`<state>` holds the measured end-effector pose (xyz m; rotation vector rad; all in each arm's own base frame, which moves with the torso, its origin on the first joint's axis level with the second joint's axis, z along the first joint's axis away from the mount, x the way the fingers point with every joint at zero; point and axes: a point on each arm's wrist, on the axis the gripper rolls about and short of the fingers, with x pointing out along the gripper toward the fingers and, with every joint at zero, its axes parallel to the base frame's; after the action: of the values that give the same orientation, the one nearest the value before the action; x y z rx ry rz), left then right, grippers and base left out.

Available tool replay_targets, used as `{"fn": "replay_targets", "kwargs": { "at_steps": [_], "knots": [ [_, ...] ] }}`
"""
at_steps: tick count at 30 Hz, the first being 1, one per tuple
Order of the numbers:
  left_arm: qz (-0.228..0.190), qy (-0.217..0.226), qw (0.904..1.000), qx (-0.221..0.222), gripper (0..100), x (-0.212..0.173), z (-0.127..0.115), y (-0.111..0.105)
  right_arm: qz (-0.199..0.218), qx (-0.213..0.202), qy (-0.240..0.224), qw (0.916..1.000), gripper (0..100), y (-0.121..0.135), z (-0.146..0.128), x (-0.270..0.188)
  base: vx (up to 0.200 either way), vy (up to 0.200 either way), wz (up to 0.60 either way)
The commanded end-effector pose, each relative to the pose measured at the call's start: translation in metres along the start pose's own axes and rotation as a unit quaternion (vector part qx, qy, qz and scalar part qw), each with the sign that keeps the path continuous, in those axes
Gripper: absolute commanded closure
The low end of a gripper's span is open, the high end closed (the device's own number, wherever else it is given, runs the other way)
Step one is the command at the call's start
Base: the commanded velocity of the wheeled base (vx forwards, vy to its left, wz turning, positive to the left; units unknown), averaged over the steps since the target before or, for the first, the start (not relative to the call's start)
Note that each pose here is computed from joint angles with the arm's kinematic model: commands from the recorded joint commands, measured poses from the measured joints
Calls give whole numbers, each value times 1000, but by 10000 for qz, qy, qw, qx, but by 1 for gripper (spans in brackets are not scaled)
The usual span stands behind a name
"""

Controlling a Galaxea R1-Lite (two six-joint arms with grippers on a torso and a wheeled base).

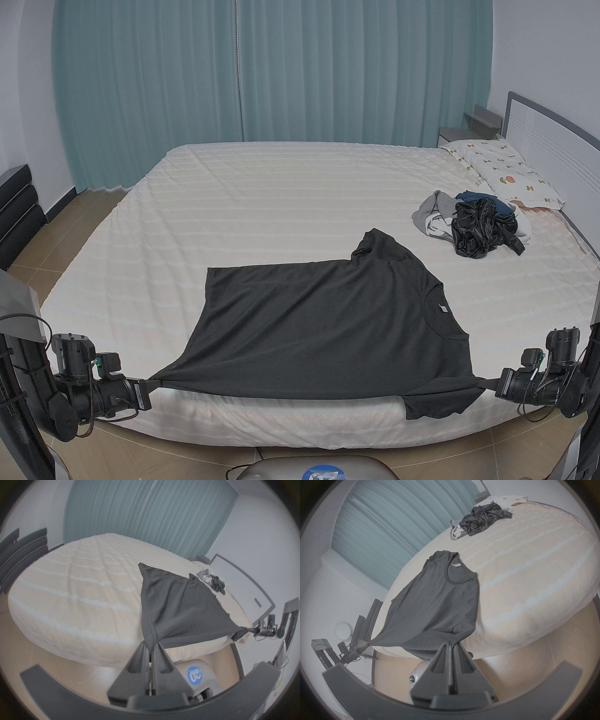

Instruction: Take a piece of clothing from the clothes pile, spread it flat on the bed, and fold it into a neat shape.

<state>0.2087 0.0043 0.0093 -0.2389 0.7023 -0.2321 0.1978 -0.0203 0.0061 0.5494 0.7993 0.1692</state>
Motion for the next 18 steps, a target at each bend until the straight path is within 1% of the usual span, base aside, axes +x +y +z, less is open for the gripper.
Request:
{"fn": "replay_targets", "kwargs": {
  "at_steps": [1, 2, 4, 7, 8, 9, 10, 13, 18],
  "knots": [
    [114, 113, 9998, 101, 100, -3, -5, -1, -11, -16, 8, 10000, 100, 3, -3, -9, 0, 0, 0],
    [198, 181, 9995, 144, 100, -3, -7, -1, -28, -66, 60, 10000, 100, 4, -4, -11, 0, 0, 0],
    [238, 248, 9993, 165, 100, -3, -9, -1, -46, -106, 102, 9999, 100, 4, -5, -11, 0, 0, 0],
    [321, 620, 9971, 285, 100, -4, -16, -4, -166, -238, 250, 9993, 100, -1, -8, -14, 0, 0, 0],
    [332, 644, 9969, 300, 100, -4, -17, -4, -172, -245, 253, 9992, 100, -1, -8, -14, 0, 0, 0],
    [424, 853, 9946, 403, 100, -6, -21, -4, -216, -257, 299, 9990, 100, -3, -9, -16, 0, 0, 0],
    [473, 929, 9934, 478, 100, -7, -22, -4, -244, -253, 313, 9989, 100, -4, -9, -17, 0, 0, 0],
    [542, 1032, 9914, 602, 100, -8, -24, -5, -300, -274, 386, 9984, 100, -6, -11, -20, 0, 0, 0],
    [638, 1226, 9886, 605, 100, -9, -28, -4, -345, -378, 611, 9968, 100, -7, -16, -22, 0, 0, 0]
  ]
}}
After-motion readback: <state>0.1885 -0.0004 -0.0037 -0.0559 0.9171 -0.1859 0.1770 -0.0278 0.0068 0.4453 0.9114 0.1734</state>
